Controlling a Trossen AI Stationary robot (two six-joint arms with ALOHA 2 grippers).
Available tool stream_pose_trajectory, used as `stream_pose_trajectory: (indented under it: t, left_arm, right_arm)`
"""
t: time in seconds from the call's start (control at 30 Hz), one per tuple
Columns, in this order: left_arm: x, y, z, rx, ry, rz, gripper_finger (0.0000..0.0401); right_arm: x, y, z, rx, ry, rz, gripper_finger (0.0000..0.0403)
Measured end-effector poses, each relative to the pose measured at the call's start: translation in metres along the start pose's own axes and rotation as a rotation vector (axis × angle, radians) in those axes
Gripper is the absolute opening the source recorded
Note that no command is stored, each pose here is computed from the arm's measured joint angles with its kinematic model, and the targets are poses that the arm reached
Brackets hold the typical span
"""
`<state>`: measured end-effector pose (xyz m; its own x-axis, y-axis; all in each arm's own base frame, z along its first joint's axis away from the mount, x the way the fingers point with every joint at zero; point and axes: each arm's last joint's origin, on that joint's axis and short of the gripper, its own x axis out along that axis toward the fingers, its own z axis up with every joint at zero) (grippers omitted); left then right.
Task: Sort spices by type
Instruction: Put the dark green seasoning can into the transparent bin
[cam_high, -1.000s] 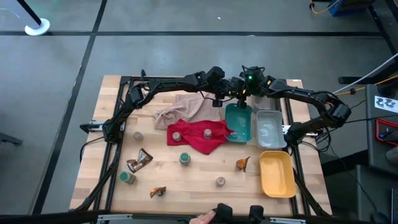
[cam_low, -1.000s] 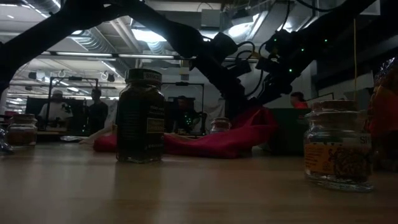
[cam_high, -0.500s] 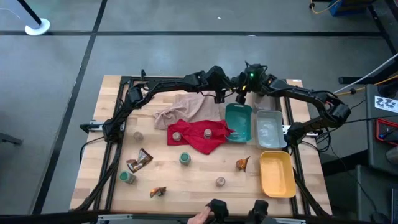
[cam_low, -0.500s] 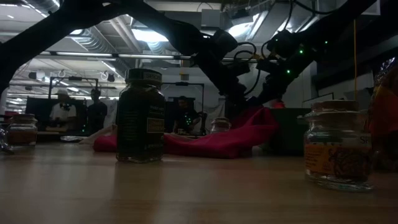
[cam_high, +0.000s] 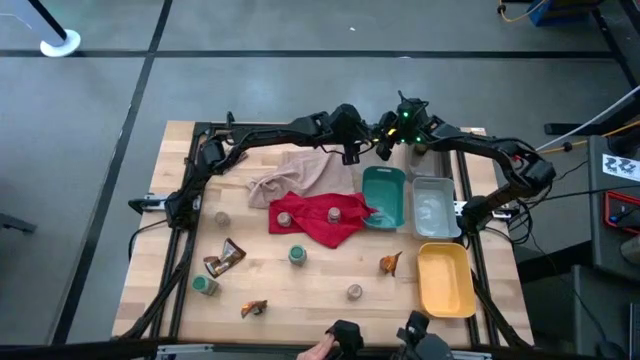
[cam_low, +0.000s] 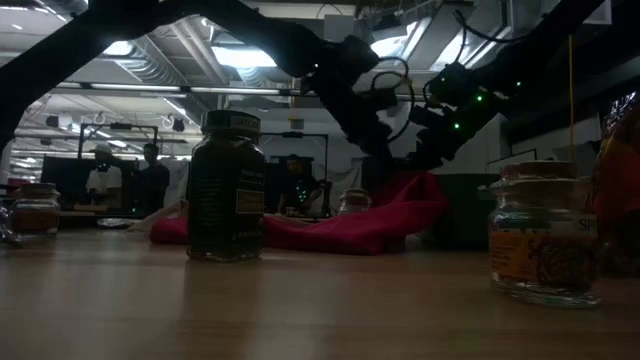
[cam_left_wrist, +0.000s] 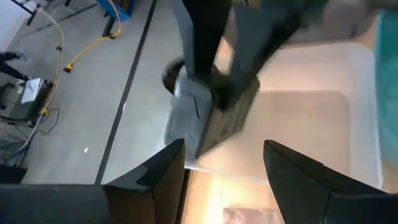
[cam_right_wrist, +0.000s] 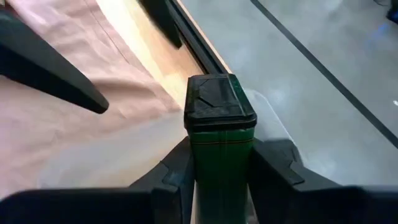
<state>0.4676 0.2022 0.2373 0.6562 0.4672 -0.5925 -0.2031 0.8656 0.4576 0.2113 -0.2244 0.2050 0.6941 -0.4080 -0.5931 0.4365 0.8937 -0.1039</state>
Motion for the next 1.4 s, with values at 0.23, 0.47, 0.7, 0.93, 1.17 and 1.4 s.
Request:
stream_pose_trajectory:
  t: [0.23,0.47,0.7,0.93,1.17,1.4]
  left_arm:
    - [-0.019,0.008,0.008,-0.031,-0.007,0.004,0.0198]
    - [-0.036,0.011,0.014,-0.044,-0.006,-0.004,0.0196]
    - [-0.046,0.012,0.017,-0.04,-0.002,-0.01,0.0196]
    - [-0.05,0.01,0.018,-0.033,0.009,-0.02,0.0196]
    - [-0.05,0.008,0.017,-0.02,0.024,-0.029,0.0196]
    - [-0.05,0.008,0.017,-0.017,0.024,-0.029,0.0196]
  right_arm:
    - [0.009,0.0,-0.001,0.046,-0.016,0.017,0.0115]
    - [0.018,0.001,-0.007,0.051,0.007,0.018,0.0115]
    - [0.028,-0.001,-0.012,0.054,0.018,0.013,0.0115]
    - [0.033,-0.001,-0.016,0.056,0.029,0.014,0.0116]
    - [0.033,-0.001,-0.018,0.059,0.065,-0.015,0.0157]
    - [0.033,-0.002,-0.019,0.059,0.075,-0.029,0.0179]
